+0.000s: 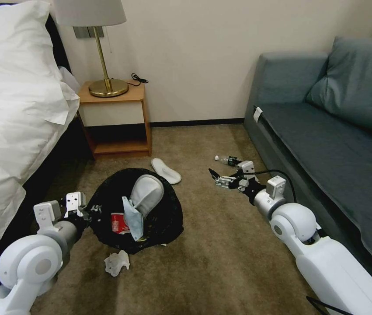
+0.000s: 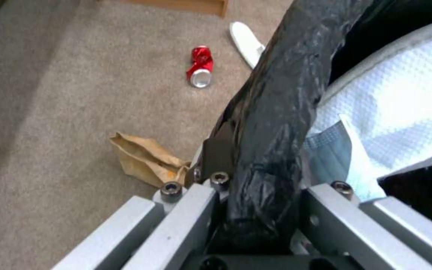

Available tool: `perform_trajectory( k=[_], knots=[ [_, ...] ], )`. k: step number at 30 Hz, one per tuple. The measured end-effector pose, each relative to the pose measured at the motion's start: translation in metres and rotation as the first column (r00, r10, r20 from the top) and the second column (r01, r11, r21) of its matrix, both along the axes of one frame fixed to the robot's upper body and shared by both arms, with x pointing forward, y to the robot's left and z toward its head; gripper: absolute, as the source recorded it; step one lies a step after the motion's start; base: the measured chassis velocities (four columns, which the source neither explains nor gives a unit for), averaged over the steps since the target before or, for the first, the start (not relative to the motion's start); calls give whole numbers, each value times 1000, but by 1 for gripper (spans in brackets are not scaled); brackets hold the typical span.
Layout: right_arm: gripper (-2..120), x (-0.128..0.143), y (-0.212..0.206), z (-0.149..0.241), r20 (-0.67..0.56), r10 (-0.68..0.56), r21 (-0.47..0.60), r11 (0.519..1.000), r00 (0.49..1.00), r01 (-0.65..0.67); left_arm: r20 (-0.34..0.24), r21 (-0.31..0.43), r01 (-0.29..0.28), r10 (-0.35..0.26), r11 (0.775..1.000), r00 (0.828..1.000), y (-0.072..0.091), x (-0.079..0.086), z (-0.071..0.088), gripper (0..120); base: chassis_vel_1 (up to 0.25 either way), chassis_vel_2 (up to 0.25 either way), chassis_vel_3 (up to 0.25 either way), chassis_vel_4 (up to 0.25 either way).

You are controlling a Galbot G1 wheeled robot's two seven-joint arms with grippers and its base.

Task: Pick up the trash bin, then pick up the garbage on the floor and place it into the trash bin.

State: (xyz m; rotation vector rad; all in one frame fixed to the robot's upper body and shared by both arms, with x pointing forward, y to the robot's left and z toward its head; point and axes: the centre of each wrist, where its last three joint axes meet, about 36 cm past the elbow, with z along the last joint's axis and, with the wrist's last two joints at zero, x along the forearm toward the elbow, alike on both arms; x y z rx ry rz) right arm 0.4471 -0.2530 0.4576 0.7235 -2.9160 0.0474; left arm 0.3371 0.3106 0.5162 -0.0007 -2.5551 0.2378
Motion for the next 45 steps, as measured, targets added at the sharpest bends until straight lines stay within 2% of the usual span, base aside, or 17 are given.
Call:
perform_trajectory(
  k=[25,45],
  knots=[
    [100,-3,-5,-6,-26,-33,7,999,999,34,3,17,1,-1,1000,1000,1,-5,1,2,-3,-1,6,4],
    [100,3,-9,-10,-29,-46,-2,999,999,46,4,8,-2,2,1000,1000,1,-9,1,2,-88,-80,144,147]
  ],
)
